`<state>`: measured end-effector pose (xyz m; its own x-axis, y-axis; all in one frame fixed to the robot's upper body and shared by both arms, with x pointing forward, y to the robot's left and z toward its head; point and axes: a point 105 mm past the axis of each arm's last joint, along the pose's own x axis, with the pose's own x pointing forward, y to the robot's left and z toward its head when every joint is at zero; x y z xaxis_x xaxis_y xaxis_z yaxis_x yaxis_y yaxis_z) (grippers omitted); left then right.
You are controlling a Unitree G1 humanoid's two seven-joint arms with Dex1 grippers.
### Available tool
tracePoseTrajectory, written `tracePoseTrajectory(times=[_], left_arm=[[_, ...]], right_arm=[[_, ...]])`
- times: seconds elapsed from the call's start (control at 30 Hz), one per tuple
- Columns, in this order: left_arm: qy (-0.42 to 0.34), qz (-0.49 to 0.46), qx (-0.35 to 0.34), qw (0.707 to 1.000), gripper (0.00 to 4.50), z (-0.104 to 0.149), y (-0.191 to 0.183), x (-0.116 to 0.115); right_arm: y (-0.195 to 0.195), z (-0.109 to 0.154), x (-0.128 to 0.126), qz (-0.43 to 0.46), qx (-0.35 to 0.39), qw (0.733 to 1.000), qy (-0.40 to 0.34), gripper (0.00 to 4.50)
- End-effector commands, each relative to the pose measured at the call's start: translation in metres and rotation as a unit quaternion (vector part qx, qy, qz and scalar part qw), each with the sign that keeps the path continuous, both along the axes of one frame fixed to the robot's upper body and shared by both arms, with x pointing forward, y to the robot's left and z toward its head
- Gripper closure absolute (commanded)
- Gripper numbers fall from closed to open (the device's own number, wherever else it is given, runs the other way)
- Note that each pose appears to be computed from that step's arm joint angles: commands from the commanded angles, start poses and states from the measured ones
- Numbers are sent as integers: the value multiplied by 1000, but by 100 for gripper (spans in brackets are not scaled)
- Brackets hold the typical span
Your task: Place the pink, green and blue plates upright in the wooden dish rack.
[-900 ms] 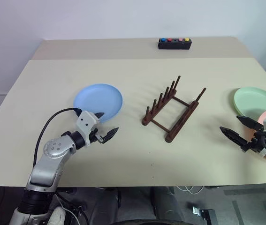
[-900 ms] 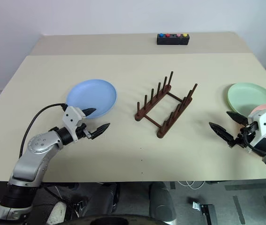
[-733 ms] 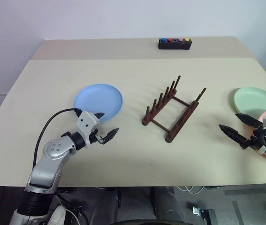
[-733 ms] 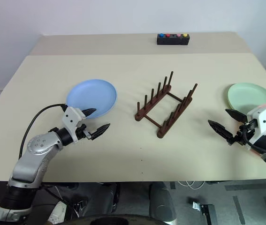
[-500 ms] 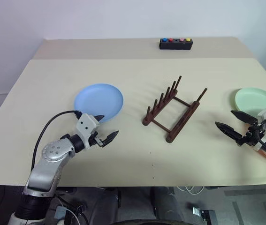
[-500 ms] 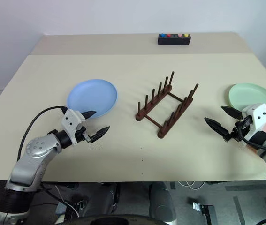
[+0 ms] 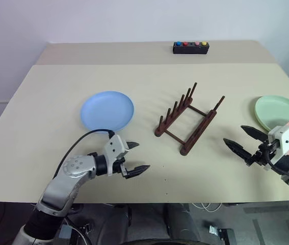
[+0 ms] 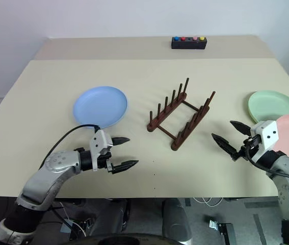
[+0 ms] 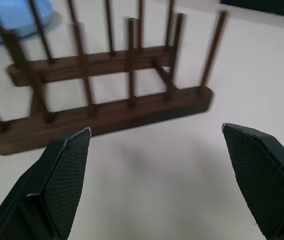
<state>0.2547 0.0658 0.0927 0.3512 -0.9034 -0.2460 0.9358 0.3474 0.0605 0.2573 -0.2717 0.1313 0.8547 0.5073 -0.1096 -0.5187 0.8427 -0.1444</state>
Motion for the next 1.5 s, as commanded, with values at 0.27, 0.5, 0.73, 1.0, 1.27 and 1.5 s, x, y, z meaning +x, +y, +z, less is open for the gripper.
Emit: tracePoseTrajectory(times=[0.27, 0.5, 0.73, 1.0, 1.27, 1.5], left_arm=[[2, -79, 34, 996, 2, -21, -69, 10], [-11, -40, 56, 998, 2, -28, -94, 20], [-46, 15, 69, 996, 2, -27, -98, 37], [-79, 59, 77, 992, 2, -23, -86, 58], [-83, 78, 77, 991, 2, -23, -86, 67], [-25, 42, 63, 997, 2, -31, -109, 51]], right_arm=[[16, 15, -17, -5, 8, 1000, -14, 20], [17, 15, -25, -12, 10, 1000, -12, 20], [20, 12, -28, -21, 16, 1000, -12, 20], [23, 10, -24, -23, 21, 999, -17, 20], [25, 10, -21, -25, 24, 999, -23, 20], [25, 12, -24, -33, 22, 999, -28, 20]])
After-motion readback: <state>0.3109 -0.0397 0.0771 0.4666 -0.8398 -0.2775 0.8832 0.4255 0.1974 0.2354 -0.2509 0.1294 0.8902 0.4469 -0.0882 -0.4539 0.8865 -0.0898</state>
